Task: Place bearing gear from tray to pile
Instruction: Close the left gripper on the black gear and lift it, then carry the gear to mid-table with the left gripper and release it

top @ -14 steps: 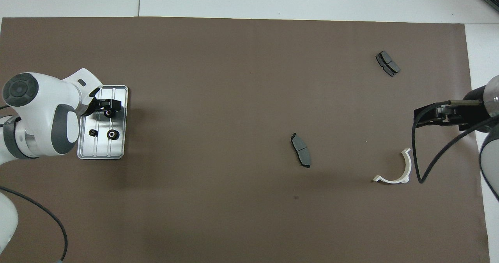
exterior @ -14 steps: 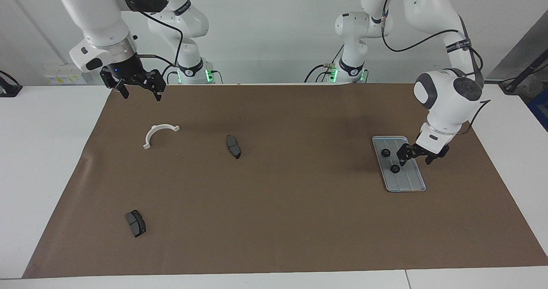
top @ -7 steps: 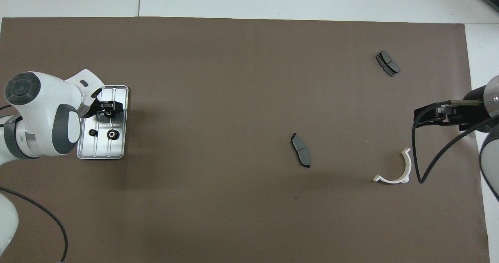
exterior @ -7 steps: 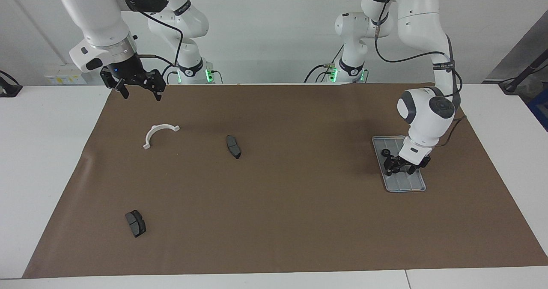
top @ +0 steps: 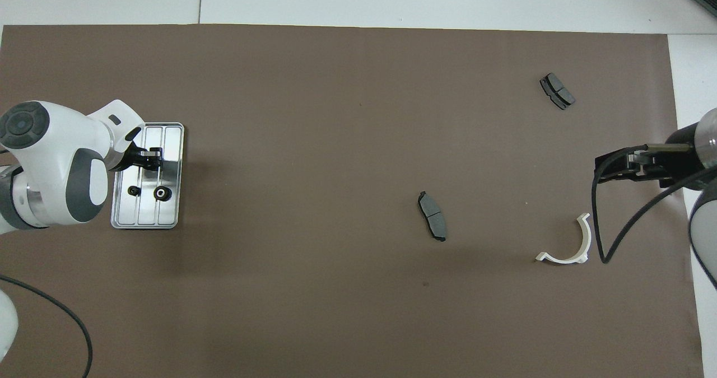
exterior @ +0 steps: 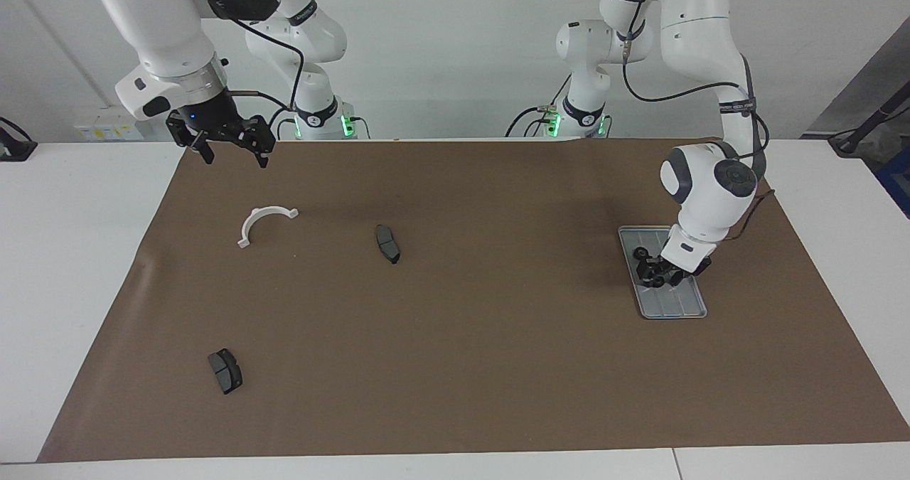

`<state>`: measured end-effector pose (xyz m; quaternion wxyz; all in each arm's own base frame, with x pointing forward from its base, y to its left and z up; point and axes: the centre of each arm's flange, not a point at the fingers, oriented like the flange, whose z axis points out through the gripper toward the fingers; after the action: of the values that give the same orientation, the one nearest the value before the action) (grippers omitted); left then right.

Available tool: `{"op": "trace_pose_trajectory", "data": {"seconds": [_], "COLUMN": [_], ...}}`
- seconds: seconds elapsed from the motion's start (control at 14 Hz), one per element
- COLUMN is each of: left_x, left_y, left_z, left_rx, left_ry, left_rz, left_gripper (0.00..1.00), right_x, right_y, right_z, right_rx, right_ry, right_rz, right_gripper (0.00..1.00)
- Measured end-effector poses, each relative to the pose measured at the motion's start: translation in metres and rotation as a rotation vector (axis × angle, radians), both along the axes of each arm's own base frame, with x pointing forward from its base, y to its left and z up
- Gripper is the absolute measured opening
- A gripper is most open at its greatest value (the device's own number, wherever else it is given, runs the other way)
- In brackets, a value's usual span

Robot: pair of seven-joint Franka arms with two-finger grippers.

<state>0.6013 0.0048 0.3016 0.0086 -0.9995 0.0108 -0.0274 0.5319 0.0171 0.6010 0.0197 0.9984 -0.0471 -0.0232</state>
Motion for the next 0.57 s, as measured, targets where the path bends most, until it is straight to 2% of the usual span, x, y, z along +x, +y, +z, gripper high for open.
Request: {"op": "trace_pose_trajectory", "data": {"seconds": [0.21, 0.36, 0.57], "left_x": [0.000, 0.000, 0.020], "left_y": [0.000, -0.002, -0.018], "left_z": [0.000, 0.002, 0.036], "left_rx": [0.000, -0.002, -0.077], "left_ry": [0.001, 0.024, 0.049], "left_rz": [0.000, -0.002, 0.047], "left_gripper": [0.36, 0.36, 0.36], "right_x": [0.000, 0.000, 0.000], "right_y": [0.000, 0.000, 0.000], "right_z": [0.000, 0.000, 0.000], "right_rx": [0.000, 0.000, 0.000], "right_ry": [0.000, 0.000, 0.000], "right_rz": [0.000, 0.000, 0.000], "right_gripper": [1.00, 1.00, 1.00]}}
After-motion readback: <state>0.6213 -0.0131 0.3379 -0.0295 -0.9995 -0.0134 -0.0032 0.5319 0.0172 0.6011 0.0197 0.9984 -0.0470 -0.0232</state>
